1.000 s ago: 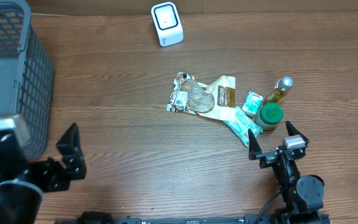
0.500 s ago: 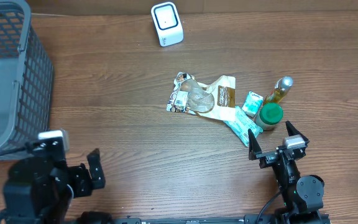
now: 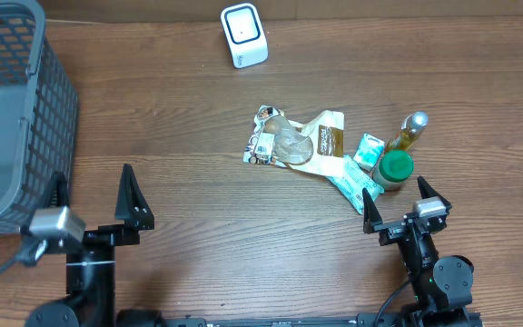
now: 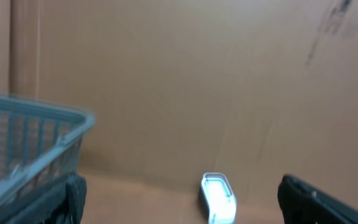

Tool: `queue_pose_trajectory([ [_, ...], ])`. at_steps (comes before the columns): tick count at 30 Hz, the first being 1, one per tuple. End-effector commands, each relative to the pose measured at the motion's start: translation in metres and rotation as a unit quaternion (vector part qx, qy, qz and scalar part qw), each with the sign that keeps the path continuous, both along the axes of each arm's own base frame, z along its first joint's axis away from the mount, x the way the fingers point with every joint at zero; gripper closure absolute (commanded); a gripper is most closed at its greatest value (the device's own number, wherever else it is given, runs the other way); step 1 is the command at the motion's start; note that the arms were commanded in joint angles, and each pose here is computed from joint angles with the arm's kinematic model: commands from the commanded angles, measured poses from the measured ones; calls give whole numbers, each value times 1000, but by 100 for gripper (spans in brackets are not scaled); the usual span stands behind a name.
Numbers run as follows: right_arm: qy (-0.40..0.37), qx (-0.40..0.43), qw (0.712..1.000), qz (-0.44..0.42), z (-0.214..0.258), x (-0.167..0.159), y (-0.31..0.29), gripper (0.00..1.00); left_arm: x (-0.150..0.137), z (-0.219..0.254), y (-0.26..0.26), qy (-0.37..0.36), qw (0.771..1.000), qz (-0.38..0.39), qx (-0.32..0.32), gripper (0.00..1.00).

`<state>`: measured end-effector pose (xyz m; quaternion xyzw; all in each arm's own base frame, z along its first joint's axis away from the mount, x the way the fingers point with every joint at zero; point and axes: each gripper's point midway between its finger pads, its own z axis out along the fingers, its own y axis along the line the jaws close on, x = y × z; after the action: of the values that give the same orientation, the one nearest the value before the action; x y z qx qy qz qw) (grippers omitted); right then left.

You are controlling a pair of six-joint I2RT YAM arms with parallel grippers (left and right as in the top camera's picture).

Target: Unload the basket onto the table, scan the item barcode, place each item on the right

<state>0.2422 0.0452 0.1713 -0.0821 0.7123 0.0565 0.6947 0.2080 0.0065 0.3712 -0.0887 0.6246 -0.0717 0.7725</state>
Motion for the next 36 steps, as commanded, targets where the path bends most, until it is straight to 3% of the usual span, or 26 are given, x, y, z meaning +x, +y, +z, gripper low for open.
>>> queue_pose_trajectory([
  [1, -2, 1, 1000, -8, -2, 1, -3, 0, -7, 1, -6, -67, 998, -20, 0, 0],
  [9, -2, 1, 1000, -8, -2, 1, -3, 0, -28, 2, -5, -210, 978, -18, 2, 0],
  [16, -2, 1, 1000, -8, -2, 1, -3, 0, -28, -8, -1, -240, 971, -8, 5, 1],
  [24, -2, 1, 1000, -9, -2, 1, -3, 0, -3, -59, 1, -190, 982, -4, 7, 0],
  [36, -2, 1, 1000, -9, -2, 1, -3, 0, 32, -146, 20, 1, 999, 35, 5, 0],
])
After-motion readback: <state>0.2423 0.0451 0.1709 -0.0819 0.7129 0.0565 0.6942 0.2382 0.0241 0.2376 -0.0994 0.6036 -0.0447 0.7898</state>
